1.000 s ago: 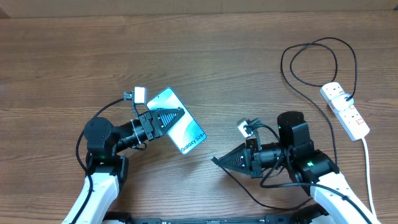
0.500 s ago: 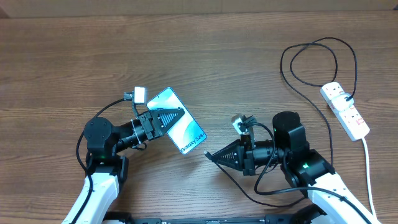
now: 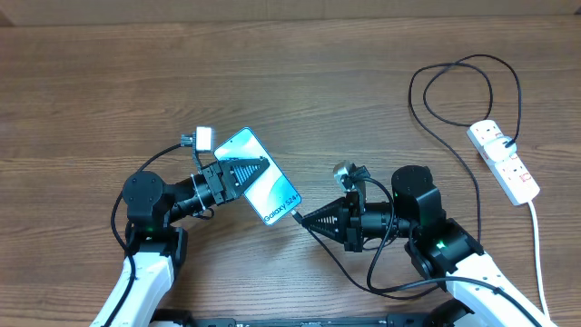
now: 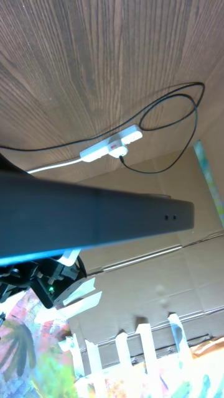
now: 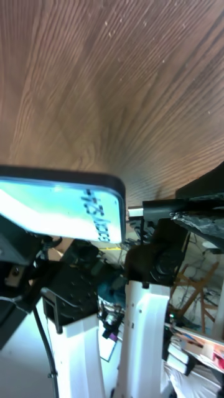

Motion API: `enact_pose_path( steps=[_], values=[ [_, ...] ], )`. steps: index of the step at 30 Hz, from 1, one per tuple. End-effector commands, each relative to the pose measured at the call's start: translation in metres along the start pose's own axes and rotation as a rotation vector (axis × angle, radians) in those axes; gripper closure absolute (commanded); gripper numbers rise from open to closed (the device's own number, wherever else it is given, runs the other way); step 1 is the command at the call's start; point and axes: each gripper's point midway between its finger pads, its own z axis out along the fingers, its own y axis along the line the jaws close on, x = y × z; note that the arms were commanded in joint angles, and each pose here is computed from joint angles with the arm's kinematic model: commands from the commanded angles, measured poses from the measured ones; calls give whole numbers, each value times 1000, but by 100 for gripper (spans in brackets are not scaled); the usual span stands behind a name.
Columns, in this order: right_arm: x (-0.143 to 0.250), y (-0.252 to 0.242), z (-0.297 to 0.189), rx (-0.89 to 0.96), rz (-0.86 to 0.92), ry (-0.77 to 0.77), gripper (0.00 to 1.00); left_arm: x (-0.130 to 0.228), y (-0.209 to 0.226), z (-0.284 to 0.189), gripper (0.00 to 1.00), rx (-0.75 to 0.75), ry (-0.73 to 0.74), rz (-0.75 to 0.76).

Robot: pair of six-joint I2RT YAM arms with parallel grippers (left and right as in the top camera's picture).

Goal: Plug charger to phone and switch on socket
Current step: 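Carry the plug with the right gripper toward the phone's bottom port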

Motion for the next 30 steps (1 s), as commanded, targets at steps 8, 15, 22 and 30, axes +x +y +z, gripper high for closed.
enact_pose_path(
  steps=[8,15,22,30],
  values=[
    [-5,0,2,11,-17,-19,96,-2,-6,0,96,11,1,15],
    [-1,2,9,21,-27,-8,96,-2,-6,0,96,11,0,15],
    [-2,-1,10,42,-24,-17,96,-2,-6,0,96,11,2,15],
    [-7,-1,10,43,-20,-34,96,-1,-6,0,96,12,5,15]
  ],
)
